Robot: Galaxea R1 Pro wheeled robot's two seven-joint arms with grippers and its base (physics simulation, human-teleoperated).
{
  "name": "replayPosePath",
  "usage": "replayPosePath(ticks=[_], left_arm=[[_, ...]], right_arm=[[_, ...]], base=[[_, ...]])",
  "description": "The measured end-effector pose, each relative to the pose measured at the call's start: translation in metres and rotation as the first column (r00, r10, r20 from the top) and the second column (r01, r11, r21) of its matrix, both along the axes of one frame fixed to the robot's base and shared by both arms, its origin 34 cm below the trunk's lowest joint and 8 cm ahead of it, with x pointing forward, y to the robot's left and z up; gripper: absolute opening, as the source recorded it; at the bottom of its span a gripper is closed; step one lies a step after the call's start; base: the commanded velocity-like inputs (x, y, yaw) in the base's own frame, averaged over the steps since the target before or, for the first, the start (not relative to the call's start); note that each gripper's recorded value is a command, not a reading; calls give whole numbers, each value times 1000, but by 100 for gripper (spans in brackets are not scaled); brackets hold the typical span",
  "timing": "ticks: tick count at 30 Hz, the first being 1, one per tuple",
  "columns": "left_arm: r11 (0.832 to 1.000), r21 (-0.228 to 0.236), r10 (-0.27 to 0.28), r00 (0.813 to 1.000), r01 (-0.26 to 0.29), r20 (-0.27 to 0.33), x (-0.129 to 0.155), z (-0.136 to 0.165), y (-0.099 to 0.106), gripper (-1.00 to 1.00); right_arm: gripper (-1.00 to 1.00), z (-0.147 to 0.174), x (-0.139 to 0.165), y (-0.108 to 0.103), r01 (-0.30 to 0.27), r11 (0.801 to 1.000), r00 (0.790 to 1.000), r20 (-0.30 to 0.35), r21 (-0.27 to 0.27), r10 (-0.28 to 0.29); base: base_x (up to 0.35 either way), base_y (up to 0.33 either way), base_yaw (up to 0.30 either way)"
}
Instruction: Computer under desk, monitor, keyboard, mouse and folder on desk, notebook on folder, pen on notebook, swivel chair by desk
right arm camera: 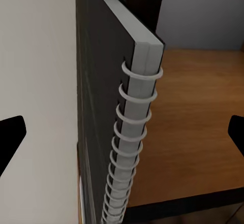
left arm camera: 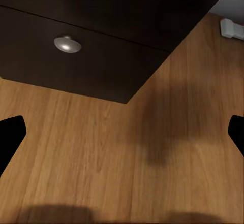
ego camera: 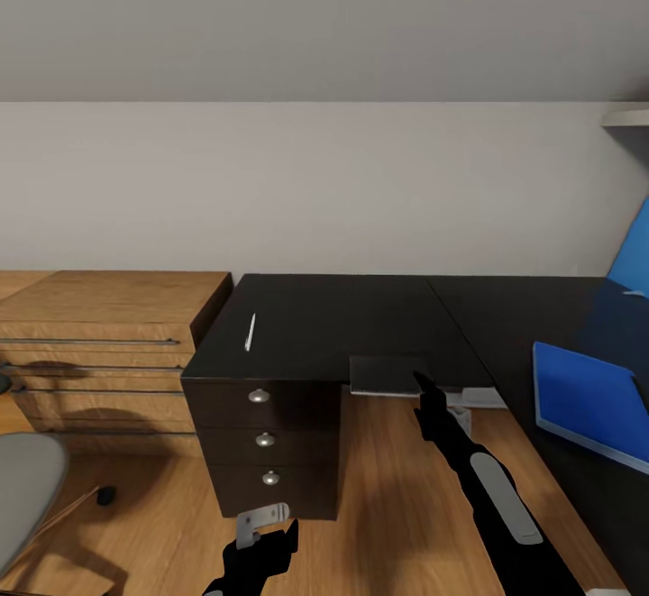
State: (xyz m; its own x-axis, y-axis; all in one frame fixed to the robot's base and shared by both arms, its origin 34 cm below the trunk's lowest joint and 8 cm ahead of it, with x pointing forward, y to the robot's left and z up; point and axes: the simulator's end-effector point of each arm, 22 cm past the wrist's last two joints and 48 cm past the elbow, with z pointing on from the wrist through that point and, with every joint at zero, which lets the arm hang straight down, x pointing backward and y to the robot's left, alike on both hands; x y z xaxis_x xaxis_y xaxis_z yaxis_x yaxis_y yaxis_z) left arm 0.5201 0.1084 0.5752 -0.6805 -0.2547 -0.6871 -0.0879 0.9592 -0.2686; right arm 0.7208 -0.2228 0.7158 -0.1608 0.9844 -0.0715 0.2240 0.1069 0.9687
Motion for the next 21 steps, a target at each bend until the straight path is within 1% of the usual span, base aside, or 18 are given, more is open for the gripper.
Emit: replayPosePath(ticks=[6,12,18,21], left_arm=[[1000,-2,-1,1000,1,0,0,0,-1,100],[1000,-2,0,1000,0,-1,0,0,-1,100],[1000,-3,0,1000,0,0,0,0,-1,100],[1000,-4,1,1000,-1,-1,0,0,-1,100]], right_arm=[[100,0,0,0,0,1000,1000,0,-1,0],[100,0,0,-1,0,1000,1000,0,-1,0],[100,0,0,0,-1,1000,1000,0,-1,1],[100,0,0,0,-1,1000,1000,0,-2,1]], base=[[82,0,0],[33,0,0],[-2,0,0],[-142,0,0]])
